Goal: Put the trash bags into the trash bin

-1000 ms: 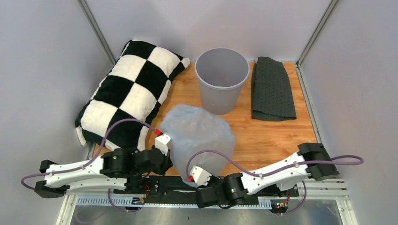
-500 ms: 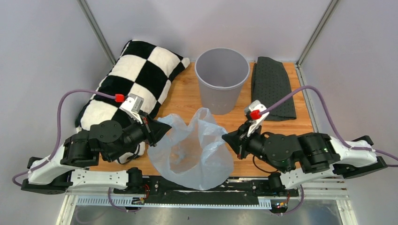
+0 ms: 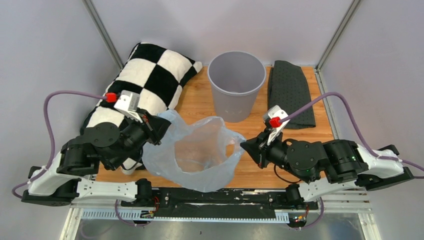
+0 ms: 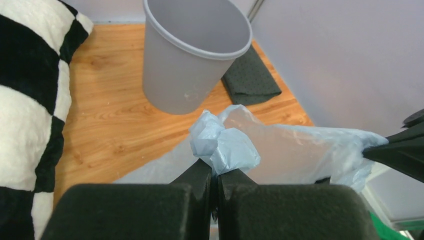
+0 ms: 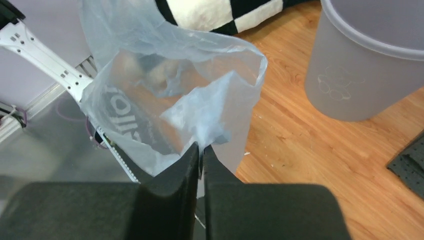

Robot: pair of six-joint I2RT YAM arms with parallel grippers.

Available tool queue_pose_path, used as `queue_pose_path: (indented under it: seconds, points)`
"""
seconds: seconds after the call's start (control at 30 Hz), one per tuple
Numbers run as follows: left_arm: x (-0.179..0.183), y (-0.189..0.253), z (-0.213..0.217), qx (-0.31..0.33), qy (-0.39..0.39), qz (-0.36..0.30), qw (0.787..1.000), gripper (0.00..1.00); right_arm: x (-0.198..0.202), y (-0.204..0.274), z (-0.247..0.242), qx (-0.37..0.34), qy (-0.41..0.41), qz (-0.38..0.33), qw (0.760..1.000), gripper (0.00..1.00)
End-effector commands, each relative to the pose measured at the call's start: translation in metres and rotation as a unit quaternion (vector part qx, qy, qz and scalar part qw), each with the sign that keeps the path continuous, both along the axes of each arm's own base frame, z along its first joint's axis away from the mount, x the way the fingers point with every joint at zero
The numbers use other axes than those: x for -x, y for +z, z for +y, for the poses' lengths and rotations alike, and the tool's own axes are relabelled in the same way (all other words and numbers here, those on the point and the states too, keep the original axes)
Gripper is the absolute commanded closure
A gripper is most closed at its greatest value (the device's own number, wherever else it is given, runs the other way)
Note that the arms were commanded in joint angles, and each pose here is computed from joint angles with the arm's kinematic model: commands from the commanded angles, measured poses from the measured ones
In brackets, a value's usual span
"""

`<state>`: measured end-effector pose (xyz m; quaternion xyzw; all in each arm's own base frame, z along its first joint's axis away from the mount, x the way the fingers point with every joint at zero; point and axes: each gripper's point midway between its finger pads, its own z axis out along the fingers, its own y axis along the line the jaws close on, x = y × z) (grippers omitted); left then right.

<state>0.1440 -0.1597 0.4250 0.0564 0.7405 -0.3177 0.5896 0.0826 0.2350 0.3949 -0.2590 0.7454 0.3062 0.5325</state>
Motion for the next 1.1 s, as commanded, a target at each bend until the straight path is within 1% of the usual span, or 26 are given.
queue_pose_path:
  seconds: [0.0,0.03,0.07,0.1,0.13,0.23,0.33,0.43,0.53,0.63,0.7,0.73,0.77,0.8,0.87,0.9,0.93,1.0,1.03,1.07]
  points:
    - [0.0,-0.025,-0.021,-0.038,-0.007,0.016,0.999,1.0,0.013,-0.035,0.013,0.037,0.026,0.031,0.998,0.77]
    - [0.0,-0.026,-0.023,-0.04,-0.011,0.018,0.999,1.0,0.016,-0.046,0.013,0.039,0.027,0.045,0.998,0.61]
    - [0.001,-0.026,-0.025,-0.039,-0.013,0.019,0.999,1.0,0.019,-0.055,0.012,0.039,0.028,0.059,0.997,0.51]
    - [0.001,-0.025,-0.027,-0.04,-0.015,0.02,0.999,1.0,0.022,-0.07,0.011,0.046,0.027,0.073,0.996,0.44]
    - [0.001,-0.024,-0.027,-0.039,-0.015,0.019,0.999,1.0,0.024,-0.08,0.009,0.048,0.026,0.085,0.995,0.4]
    - [0.0,-0.023,-0.03,-0.039,-0.014,0.021,0.999,1.0,0.025,-0.112,-0.003,0.045,0.003,0.12,0.992,0.33]
    - [0.0,-0.027,-0.034,-0.045,-0.014,0.025,0.999,1.0,0.018,-0.134,-0.016,0.035,-0.025,0.129,0.991,0.26]
    - [0.0,-0.031,-0.037,-0.047,-0.013,0.029,0.998,1.0,0.016,-0.13,-0.013,-0.009,-0.021,0.127,0.992,0.2]
    - [-0.001,-0.033,-0.038,-0.046,-0.01,0.032,0.998,1.0,0.023,-0.118,0.004,-0.055,0.009,0.127,0.99,0.18]
    - [-0.001,-0.033,-0.039,-0.044,-0.009,0.034,0.998,1.0,0.029,-0.119,0.015,-0.072,0.019,0.143,0.987,0.19]
    - [0.0,-0.033,-0.039,-0.043,-0.01,0.034,0.998,1.0,0.036,-0.123,0.024,-0.076,0.032,0.157,0.984,0.24]
    - [0.0,-0.033,-0.04,-0.045,-0.012,0.035,0.998,1.0,0.037,-0.124,0.027,-0.076,0.03,0.165,0.983,0.29]
    - [0.0,-0.033,-0.04,-0.045,-0.014,0.035,0.998,1.0,0.038,-0.125,0.028,-0.077,0.027,0.17,0.982,0.37]
    - [0.001,-0.034,-0.041,-0.049,-0.018,0.035,0.998,1.0,0.037,-0.125,0.028,-0.08,0.02,0.175,0.981,0.49]
    - [0.002,-0.037,-0.042,-0.053,-0.022,0.038,0.998,1.0,0.026,-0.122,0.017,-0.08,-0.019,0.175,0.981,0.84]
    - [0.003,-0.04,-0.04,-0.059,-0.02,0.042,0.997,1.0,0.016,-0.119,0.005,-0.074,-0.055,0.17,0.981,0.96]
    - [0.003,-0.045,-0.037,-0.066,-0.017,0.047,0.997,1.0,0.005,-0.107,-0.01,-0.079,-0.09,0.166,0.979,0.99]
    - [0.004,-0.059,-0.033,-0.085,-0.011,0.059,0.995,1.0,-0.016,-0.083,-0.041,-0.081,-0.153,0.137,0.975,1.0]
    - [0.004,-0.064,-0.032,-0.092,-0.009,0.062,0.994,1.0,-0.026,-0.075,-0.063,-0.064,-0.18,0.115,0.975,1.0]
    - [0.003,-0.07,-0.032,-0.101,-0.006,0.065,0.993,1.0,-0.035,-0.061,-0.079,-0.066,-0.201,0.097,0.973,1.0]
